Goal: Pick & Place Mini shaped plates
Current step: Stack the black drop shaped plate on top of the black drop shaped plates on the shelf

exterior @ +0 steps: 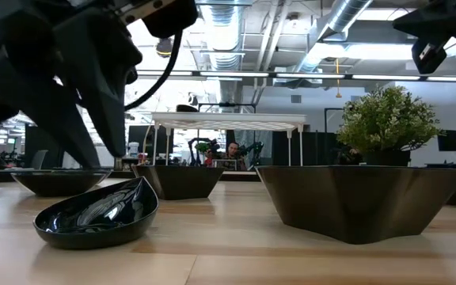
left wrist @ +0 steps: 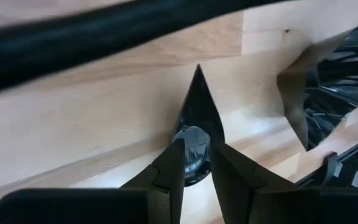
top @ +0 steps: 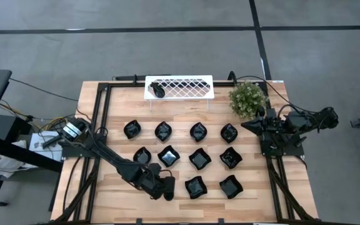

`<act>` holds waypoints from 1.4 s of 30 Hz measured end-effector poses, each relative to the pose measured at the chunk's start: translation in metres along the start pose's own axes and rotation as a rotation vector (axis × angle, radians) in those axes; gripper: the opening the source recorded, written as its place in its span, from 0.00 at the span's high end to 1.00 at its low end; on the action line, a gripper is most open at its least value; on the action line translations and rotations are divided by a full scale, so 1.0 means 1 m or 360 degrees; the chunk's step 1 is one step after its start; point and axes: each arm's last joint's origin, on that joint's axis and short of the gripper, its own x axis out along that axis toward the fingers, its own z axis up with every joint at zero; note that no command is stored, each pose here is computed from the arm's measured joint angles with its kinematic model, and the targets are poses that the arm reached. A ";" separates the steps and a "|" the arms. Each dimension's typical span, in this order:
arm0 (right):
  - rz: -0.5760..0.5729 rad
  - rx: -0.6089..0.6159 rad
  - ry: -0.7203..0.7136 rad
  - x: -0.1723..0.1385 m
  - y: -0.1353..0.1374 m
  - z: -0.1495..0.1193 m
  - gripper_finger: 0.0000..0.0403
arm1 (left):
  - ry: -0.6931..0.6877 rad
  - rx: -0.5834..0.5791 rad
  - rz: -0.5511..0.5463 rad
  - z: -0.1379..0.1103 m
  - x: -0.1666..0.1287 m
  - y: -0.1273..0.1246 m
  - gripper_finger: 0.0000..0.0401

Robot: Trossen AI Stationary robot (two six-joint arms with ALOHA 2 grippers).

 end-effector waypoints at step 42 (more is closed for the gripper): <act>-0.0001 -0.0002 0.0002 0.000 0.000 0.000 1.00 | -0.0043 0.0157 0.0063 0.015 0.012 -0.001 0.81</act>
